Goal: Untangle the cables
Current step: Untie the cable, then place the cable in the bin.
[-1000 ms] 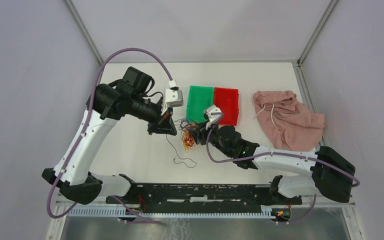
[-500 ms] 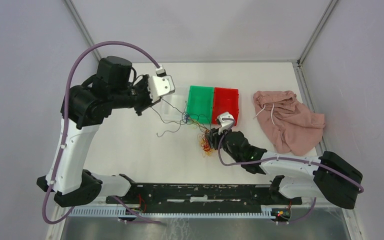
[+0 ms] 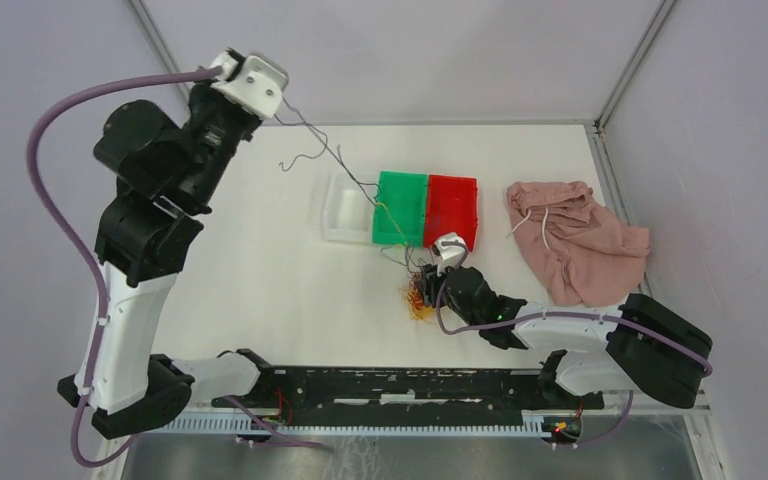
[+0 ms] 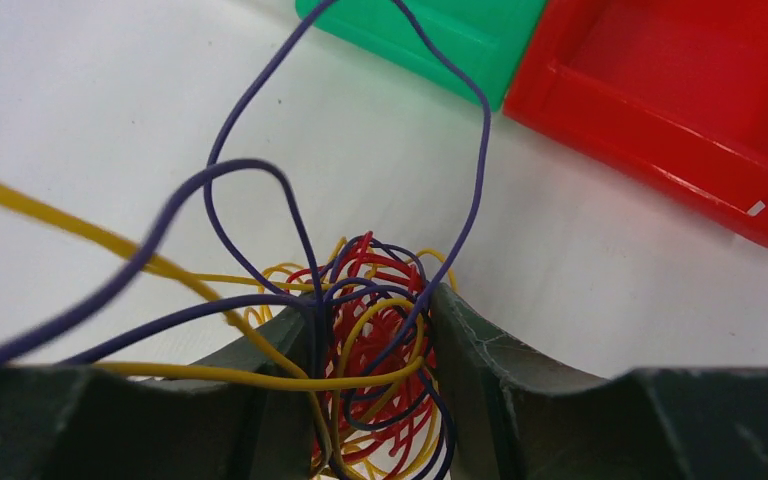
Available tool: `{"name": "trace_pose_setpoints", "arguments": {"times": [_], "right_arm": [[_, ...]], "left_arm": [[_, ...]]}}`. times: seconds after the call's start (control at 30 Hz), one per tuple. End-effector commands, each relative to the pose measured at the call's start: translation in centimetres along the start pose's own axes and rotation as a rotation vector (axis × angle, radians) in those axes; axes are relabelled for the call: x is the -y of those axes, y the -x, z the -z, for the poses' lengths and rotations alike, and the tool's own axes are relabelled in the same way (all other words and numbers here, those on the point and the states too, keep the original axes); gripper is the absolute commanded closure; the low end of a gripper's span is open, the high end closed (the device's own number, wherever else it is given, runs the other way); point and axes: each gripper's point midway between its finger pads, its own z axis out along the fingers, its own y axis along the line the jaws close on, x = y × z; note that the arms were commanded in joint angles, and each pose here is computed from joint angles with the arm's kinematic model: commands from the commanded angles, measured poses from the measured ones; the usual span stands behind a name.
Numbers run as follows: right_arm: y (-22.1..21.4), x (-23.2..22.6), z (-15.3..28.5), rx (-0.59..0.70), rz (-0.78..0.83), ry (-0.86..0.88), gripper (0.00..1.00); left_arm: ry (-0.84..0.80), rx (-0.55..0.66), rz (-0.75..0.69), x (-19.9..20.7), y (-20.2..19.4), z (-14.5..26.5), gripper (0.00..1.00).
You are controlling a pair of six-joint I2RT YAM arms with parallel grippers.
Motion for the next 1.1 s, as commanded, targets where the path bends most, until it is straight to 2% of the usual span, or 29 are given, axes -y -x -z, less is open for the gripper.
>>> {"name": "trace_pose_setpoints", "arguments": {"times": [0.0,0.1,0.2,0.33,0.5,0.67,0.83,1.07], "right_arm": [[-1.6,0.8,0.0,-0.037,-0.012,-0.028,0.51],[-2.0,0.8,-0.1,-0.047,-0.018,-0.021,0.50],[-2.2,0.8,-0.1,-0.052,-0.023,-0.020,0.50],[-2.7,0.5,0.0,-0.066,-0.032,-0.006,0.47],[-0.7,-1.8,0.4,-0.041,-0.027,0.101,0.42],[3.1,-6.6,1.8,-0.010,-0.008,0.332,0.42],[5.0,-10.9,3.7,-0.025,0.007,0.552,0.42],[5.2,-10.4,3.9,-0.036,-0.011,0.517,0.22]], "left_arm": [[0.453,0.263,0.135,-11.1,6.7,4.4,0.97],[0.515,0.350,0.168,-13.0,8.5,5.7,0.97],[0.502,0.397,0.160,-13.1,9.6,5.9,0.97],[0.578,0.472,0.169,-15.2,11.4,7.0,0.97],[0.238,0.421,0.146,-8.5,10.5,4.1,0.97],[0.020,0.382,0.148,-2.8,8.5,3.0,0.97],[-0.080,0.316,0.151,0.5,6.2,1.8,0.97],[-0.160,0.204,0.128,5.8,1.2,-1.0,0.97]]}}
